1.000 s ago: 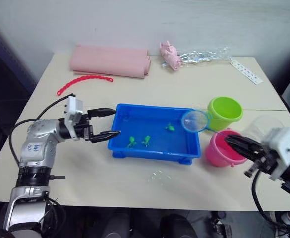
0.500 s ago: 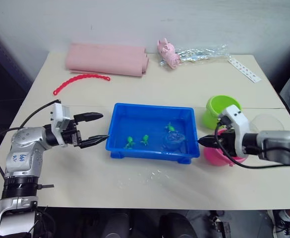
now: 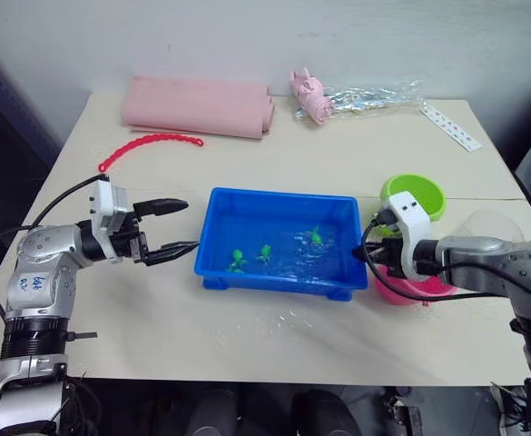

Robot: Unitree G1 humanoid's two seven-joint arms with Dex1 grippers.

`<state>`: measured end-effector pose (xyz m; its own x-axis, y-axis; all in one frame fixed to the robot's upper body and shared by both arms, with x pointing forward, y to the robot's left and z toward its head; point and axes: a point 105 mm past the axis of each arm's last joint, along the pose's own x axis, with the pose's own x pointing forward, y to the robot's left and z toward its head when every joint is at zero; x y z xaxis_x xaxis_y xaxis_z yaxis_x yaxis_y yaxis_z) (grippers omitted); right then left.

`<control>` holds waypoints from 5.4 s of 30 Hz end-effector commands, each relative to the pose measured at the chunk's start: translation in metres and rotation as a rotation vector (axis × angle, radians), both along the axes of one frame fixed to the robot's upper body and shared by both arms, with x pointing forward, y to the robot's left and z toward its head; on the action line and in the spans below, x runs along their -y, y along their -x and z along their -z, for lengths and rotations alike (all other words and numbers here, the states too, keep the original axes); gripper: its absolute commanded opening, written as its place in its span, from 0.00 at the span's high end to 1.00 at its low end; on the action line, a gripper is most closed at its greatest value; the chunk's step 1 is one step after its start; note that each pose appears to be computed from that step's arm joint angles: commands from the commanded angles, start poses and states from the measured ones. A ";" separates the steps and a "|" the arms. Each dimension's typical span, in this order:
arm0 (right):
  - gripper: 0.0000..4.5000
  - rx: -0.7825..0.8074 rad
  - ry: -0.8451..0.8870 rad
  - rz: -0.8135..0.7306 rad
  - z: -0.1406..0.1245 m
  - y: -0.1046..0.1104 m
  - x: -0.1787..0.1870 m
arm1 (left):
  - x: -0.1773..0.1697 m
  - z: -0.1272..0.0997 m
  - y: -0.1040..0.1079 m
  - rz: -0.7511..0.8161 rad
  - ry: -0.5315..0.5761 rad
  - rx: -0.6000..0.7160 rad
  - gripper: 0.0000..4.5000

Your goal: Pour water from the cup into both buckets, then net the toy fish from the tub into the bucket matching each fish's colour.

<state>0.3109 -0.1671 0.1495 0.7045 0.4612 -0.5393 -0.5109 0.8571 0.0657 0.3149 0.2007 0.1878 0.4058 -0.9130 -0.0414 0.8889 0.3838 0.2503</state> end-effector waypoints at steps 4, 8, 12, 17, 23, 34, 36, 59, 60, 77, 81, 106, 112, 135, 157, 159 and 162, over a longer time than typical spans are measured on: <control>1.00 0.304 0.000 -0.064 -0.019 0.013 -0.002 | -0.001 -0.015 0.002 -0.018 -0.011 0.014 0.01; 1.00 0.353 0.017 -0.103 -0.017 0.024 0.003 | -0.004 -0.015 0.002 -0.015 -0.021 -0.010 0.01; 1.00 0.379 0.003 -0.140 -0.018 0.032 0.003 | -0.004 -0.019 -0.001 -0.015 -0.016 -0.011 0.01; 1.00 0.394 0.038 -0.208 -0.013 0.049 0.006 | -0.003 -0.025 -0.003 -0.024 -0.001 -0.001 0.01; 1.00 0.505 0.052 -0.237 -0.013 0.057 0.006 | -0.003 -0.033 -0.002 -0.015 0.023 -0.004 0.01; 1.00 0.632 0.015 -0.293 -0.008 0.066 0.005 | 0.030 -0.025 -0.001 0.090 0.001 -0.022 0.01; 1.00 0.625 -0.029 -0.299 -0.012 0.068 0.004 | 0.036 -0.026 -0.001 0.107 0.002 -0.020 0.01; 1.00 0.790 0.028 0.011 -0.097 0.044 0.104 | 0.084 -0.051 -0.015 0.188 0.125 0.054 0.01; 1.00 0.791 0.045 0.012 -0.097 0.043 0.108 | 0.085 -0.050 -0.015 0.190 0.126 0.054 0.01; 1.00 0.736 0.529 -0.017 -0.087 0.007 0.163 | 0.085 -0.039 -0.017 0.200 0.146 0.074 0.01; 1.00 0.751 0.675 -0.041 -0.082 0.005 0.171 | 0.080 -0.036 -0.022 0.160 0.162 0.059 0.01; 1.00 0.966 1.402 -0.388 -0.073 0.005 0.153 | 0.076 -0.017 -0.026 0.098 0.149 0.049 0.01; 1.00 1.004 1.530 -0.507 -0.064 0.009 0.149 | 0.081 -0.019 -0.027 0.095 0.158 0.053 0.01; 1.00 0.963 0.526 -0.406 -0.097 0.023 0.076 | 0.031 -0.042 0.003 0.048 0.219 0.100 0.01; 1.00 0.487 0.438 -0.806 0.007 -0.025 -0.049 | -0.042 -0.002 0.031 -0.071 -0.134 -0.102 0.01; 1.00 0.465 0.409 -0.824 0.011 -0.027 -0.063 | -0.038 -0.002 0.029 -0.052 -0.150 -0.100 0.01; 1.00 0.443 0.348 -0.845 0.012 -0.025 -0.077 | -0.033 -0.002 0.028 -0.026 -0.172 -0.098 0.01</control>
